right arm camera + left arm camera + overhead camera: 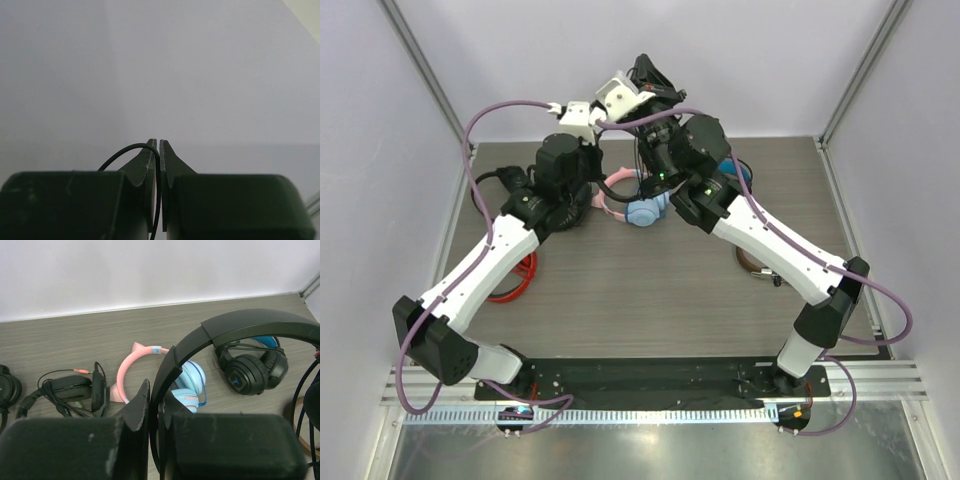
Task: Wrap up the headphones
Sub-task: Wrap the headphone cable with the right arm
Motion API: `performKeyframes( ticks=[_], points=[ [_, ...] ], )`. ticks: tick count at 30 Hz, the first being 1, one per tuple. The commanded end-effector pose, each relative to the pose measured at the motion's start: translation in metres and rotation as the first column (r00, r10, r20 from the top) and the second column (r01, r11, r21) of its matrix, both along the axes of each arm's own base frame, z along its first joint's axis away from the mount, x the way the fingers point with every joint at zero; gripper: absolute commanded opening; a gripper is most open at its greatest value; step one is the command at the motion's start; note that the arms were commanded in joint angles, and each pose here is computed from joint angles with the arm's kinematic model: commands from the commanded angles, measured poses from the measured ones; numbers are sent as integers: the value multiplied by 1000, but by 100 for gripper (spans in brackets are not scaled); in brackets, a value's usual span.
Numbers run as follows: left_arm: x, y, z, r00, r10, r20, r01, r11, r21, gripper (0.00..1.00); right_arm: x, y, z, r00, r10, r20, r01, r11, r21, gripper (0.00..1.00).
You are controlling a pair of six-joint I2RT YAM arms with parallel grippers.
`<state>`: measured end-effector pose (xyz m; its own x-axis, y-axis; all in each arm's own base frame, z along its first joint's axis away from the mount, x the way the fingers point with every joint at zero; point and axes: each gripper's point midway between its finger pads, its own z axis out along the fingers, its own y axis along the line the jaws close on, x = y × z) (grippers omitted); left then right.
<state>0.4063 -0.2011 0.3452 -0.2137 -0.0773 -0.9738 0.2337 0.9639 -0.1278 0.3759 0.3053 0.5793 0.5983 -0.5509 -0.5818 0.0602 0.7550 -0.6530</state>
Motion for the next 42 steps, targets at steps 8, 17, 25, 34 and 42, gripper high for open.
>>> performKeyframes(
  ticks=[8,17,25,34,42],
  points=[
    [-21,-30,26,992,-104,67,109,992,-63,0,15,-6,11,999,37,7,-37,999,38,8],
    [-41,-55,27,973,-224,62,229,969,-92,0,50,-22,-21,998,-7,-64,10,999,36,5],
    [-56,-64,42,943,-308,123,322,939,-118,0,82,-46,-51,985,-4,-173,15,998,62,5],
    [-72,-74,78,899,-382,214,420,891,-171,0,90,-41,-82,954,59,-293,-20,991,134,8],
    [-82,-77,102,868,-417,269,470,865,-175,0,73,-32,-100,886,262,-384,-171,952,256,9]
  ],
)
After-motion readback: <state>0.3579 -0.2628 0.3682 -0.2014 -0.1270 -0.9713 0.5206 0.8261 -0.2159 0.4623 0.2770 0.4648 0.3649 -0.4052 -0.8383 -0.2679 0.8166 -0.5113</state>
